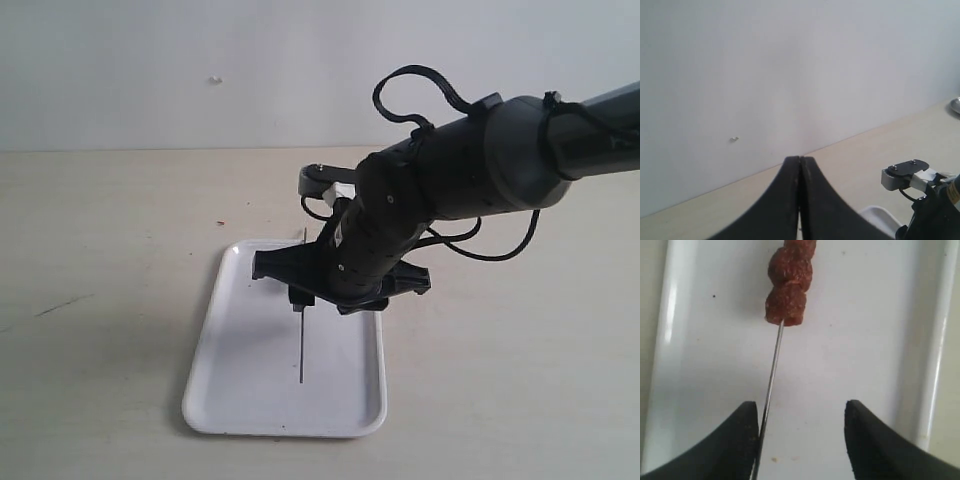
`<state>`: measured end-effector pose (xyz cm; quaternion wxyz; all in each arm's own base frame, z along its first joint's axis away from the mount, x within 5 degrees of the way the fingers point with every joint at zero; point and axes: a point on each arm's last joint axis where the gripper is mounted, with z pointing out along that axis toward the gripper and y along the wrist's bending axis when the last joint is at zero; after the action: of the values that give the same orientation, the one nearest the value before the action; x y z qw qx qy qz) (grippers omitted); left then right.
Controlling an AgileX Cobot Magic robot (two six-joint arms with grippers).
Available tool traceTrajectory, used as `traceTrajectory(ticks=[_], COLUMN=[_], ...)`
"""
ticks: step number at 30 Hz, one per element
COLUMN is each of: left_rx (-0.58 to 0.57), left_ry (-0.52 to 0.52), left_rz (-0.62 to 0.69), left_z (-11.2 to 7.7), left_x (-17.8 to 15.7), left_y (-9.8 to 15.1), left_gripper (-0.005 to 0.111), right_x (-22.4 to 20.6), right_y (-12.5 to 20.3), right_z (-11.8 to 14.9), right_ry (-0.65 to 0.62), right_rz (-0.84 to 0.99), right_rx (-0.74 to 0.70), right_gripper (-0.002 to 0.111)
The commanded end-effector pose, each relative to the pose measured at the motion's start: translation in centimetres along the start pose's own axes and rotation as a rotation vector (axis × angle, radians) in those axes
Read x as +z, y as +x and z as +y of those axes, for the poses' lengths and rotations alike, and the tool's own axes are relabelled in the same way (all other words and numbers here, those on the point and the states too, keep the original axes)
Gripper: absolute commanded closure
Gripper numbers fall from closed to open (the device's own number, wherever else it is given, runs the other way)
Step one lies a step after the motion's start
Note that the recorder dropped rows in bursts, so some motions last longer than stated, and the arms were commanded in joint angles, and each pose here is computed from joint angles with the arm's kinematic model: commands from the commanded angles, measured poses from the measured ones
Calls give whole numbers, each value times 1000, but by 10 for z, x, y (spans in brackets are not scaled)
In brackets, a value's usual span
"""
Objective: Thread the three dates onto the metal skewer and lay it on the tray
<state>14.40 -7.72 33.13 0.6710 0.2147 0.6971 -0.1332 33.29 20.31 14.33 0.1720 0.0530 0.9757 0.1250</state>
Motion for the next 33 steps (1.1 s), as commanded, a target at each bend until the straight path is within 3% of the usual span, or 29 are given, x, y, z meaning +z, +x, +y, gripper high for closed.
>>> traceTrajectory(ticks=[1,17,20,25,29,33], left_rx=[-10,-8,-8,-71,-79,-132], left_ry=[-2,-2,-2,1,12,20], left_rz=[1,1,1,19,40,-27], left_z=[0,0,0,0,-3,-5], left_x=[0,0,0,7,21,29], left_y=[1,1,1,5,24,33], left_gripper=[107,107,107,107,107,107], right_x=[-6,-8,-18,-49,-62,-69], right_y=[-2,-3,-8,-15,-10,-2], right_z=[2,1,0,-3,-14,-31], right_ry=[-5,11,30,43,22,85], right_rz=[-13,-20,-57,-201,-351,-454], right_rx=[-14,-47,-116,-186,-203,-204], right_gripper=[56,57,68,108,108,108])
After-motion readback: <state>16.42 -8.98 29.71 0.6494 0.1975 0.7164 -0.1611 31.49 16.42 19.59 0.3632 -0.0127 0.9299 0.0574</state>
